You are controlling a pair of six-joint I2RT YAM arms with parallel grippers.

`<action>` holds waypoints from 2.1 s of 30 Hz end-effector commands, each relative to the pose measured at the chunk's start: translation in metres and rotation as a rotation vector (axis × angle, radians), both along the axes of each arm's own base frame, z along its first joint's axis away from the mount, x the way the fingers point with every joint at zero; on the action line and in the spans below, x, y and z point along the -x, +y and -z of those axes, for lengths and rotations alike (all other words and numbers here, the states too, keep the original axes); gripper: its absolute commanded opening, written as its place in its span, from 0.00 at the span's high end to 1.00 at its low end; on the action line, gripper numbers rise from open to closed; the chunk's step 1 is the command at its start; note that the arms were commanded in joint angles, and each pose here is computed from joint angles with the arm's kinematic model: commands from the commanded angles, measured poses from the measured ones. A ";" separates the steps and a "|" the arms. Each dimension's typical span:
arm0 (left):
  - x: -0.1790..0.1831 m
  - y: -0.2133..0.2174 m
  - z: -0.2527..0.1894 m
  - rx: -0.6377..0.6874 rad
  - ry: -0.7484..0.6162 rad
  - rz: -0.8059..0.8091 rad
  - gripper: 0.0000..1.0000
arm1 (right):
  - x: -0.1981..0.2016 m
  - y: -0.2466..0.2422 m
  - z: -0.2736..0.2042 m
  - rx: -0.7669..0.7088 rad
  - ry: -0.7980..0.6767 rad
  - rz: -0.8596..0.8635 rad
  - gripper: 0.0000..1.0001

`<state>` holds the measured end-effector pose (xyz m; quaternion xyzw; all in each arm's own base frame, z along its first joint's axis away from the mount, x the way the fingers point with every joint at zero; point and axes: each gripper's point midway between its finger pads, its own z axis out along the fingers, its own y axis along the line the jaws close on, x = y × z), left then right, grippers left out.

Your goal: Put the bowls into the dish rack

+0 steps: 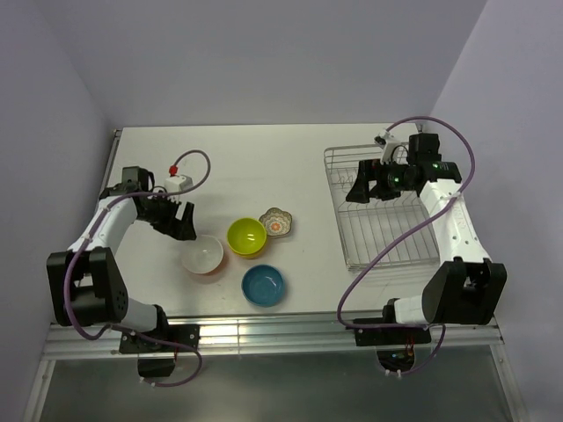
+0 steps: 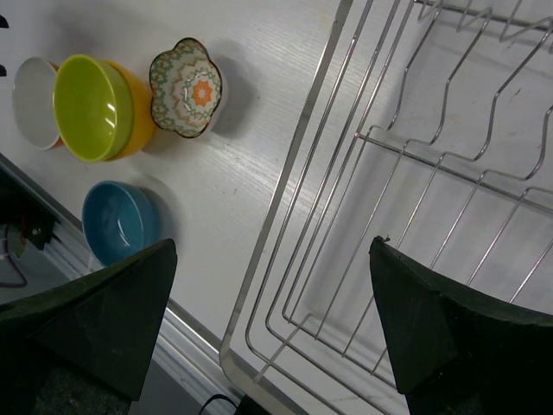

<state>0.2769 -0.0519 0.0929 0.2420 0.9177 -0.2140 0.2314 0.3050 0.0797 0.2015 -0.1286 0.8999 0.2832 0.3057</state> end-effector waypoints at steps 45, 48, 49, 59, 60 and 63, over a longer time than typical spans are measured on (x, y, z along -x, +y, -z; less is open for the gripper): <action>-0.003 -0.003 0.038 -0.101 0.052 0.000 1.00 | -0.039 0.006 -0.080 -0.023 -0.221 0.021 0.00; -0.003 0.004 0.031 -0.148 0.025 0.018 1.00 | -0.040 0.008 -0.087 -0.035 -0.227 0.013 0.00; -0.001 0.007 0.028 -0.163 0.023 0.023 1.00 | -0.041 0.008 -0.089 -0.036 -0.229 0.014 0.00; -0.041 0.034 -0.046 -0.305 -0.194 -0.062 1.00 | -0.041 0.017 -0.096 -0.103 -0.241 0.016 0.00; -0.045 0.032 -0.055 -0.290 -0.207 -0.070 1.00 | -0.040 0.020 -0.098 -0.127 -0.235 0.002 0.00; -0.062 0.018 -0.098 -0.206 -0.283 -0.092 1.00 | -0.038 0.029 -0.108 -0.188 -0.227 -0.022 0.00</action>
